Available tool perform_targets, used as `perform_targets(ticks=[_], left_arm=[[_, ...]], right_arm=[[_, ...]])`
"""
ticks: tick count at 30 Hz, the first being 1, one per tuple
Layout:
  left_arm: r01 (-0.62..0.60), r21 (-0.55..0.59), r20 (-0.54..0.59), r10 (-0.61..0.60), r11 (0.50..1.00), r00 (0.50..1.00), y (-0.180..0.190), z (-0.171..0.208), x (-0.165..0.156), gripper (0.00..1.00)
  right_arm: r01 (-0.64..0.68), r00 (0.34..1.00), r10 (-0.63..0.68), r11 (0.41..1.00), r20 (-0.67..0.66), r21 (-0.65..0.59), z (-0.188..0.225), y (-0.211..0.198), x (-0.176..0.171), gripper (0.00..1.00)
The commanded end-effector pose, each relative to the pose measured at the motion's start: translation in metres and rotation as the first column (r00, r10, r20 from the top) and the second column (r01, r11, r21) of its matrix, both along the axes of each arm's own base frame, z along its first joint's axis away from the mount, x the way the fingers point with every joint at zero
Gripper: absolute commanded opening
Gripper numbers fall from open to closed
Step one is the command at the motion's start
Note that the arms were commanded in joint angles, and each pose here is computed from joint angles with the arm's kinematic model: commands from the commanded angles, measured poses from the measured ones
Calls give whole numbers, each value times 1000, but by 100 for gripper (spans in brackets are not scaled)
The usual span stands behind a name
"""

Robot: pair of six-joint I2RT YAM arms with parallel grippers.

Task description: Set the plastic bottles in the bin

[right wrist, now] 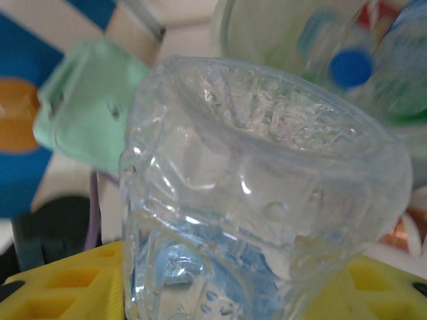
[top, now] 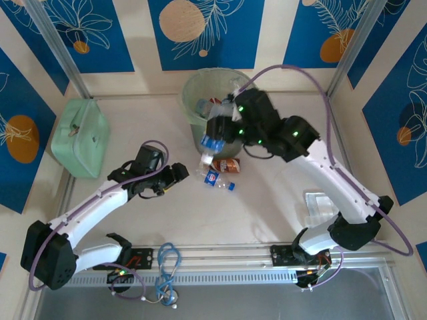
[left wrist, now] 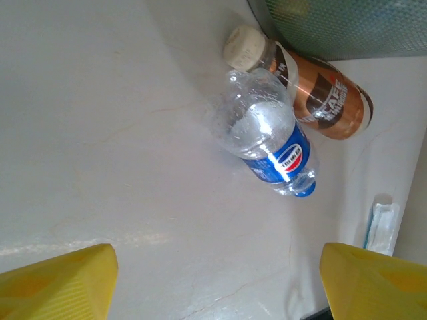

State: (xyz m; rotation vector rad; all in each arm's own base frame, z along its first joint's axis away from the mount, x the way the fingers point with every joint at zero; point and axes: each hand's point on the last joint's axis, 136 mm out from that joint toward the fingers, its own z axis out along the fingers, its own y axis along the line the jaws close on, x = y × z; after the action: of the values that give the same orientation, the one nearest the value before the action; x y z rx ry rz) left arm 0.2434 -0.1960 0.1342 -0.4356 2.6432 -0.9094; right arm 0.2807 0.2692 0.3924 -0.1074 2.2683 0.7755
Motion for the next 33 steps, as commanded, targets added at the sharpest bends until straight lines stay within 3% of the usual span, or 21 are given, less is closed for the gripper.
perform_targets(ticks=[1, 11, 17, 20, 22, 25, 33], left_arm=[[53, -1, 60, -52, 999, 997, -10, 18, 4, 79], [85, 14, 84, -86, 996, 993, -17, 23, 2, 79], [88, 24, 81, -89, 996, 993, -17, 20, 4, 80], [86, 24, 70, -88, 996, 994, -19, 15, 6, 80], [83, 24, 63, -85, 996, 994, -19, 13, 6, 80], [78, 14, 55, -79, 997, 995, -21, 10, 7, 81], [45, 4, 29, -45, 999, 999, -25, 5, 10, 82]], right_arm=[[32, 999, -34, 993, 24, 110, 31, -8, 23, 56], [171, 985, -160, 963, -67, 211, 35, -30, 122, 55], [154, 985, -131, 960, -109, 234, 24, -18, 156, 56], [151, 982, -118, 962, -150, 226, 8, -9, 172, 63], [148, 980, -111, 964, -167, 223, 0, -4, 182, 71], [143, 977, -102, 964, -185, 226, -11, 2, 195, 76], [132, 982, -98, 967, -158, 218, -6, 2, 192, 77]])
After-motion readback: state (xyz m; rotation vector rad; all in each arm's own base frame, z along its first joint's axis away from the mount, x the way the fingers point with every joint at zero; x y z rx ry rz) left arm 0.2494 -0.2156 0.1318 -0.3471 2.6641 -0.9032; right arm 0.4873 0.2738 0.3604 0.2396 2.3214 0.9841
